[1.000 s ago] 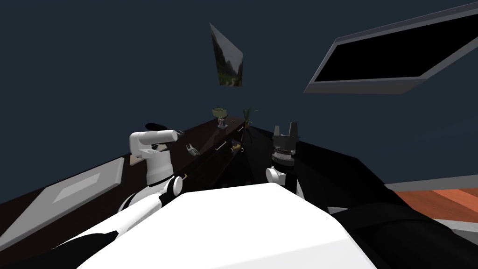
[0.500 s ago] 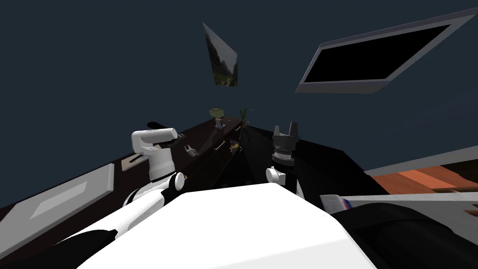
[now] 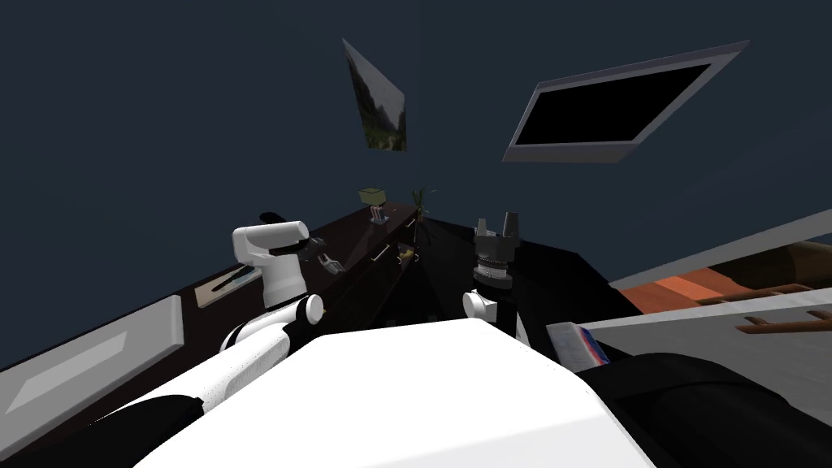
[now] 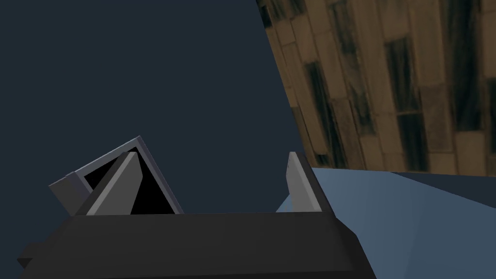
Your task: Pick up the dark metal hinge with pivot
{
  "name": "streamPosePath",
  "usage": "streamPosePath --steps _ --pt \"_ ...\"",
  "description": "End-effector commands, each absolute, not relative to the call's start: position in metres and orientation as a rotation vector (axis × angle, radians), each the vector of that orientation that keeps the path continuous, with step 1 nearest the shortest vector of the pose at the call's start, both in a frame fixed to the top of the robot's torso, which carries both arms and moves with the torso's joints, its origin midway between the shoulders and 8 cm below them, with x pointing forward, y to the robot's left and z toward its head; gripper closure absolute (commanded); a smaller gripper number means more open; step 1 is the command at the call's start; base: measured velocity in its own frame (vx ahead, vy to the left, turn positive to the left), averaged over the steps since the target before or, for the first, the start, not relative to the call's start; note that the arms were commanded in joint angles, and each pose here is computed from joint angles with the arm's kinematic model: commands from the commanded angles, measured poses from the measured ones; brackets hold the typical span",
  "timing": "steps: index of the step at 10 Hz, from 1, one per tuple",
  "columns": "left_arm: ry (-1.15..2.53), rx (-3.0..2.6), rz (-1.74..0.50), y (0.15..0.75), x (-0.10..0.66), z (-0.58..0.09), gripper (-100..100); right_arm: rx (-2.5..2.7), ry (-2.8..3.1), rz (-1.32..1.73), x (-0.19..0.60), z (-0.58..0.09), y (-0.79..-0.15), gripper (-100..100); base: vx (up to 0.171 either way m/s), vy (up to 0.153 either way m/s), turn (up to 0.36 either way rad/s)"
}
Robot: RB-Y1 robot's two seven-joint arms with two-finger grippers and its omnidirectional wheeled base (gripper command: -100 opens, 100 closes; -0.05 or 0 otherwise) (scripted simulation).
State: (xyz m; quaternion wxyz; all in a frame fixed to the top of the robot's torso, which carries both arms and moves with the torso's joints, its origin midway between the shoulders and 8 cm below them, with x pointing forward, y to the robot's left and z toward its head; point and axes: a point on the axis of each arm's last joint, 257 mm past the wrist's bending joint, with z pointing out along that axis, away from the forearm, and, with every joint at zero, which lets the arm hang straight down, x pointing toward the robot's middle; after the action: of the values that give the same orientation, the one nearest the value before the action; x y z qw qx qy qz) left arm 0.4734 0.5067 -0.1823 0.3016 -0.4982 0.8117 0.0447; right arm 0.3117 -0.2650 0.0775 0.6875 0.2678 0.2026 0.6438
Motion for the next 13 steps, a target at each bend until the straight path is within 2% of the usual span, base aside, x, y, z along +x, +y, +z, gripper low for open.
streamPosePath --steps 1,13 --pt "2.191 -1.347 0.116 0.503 0.467 -0.191 -100 0.599 0.453 1.441 0.312 0.078 -0.265 0 -0.022 0.033 -0.095" --pt "2.5 -1.548 0.069 0.461 0.414 -0.236 -100 0.6 0.453 1.441 0.312 0.077 -0.265 0 -0.013 0.023 -0.072"
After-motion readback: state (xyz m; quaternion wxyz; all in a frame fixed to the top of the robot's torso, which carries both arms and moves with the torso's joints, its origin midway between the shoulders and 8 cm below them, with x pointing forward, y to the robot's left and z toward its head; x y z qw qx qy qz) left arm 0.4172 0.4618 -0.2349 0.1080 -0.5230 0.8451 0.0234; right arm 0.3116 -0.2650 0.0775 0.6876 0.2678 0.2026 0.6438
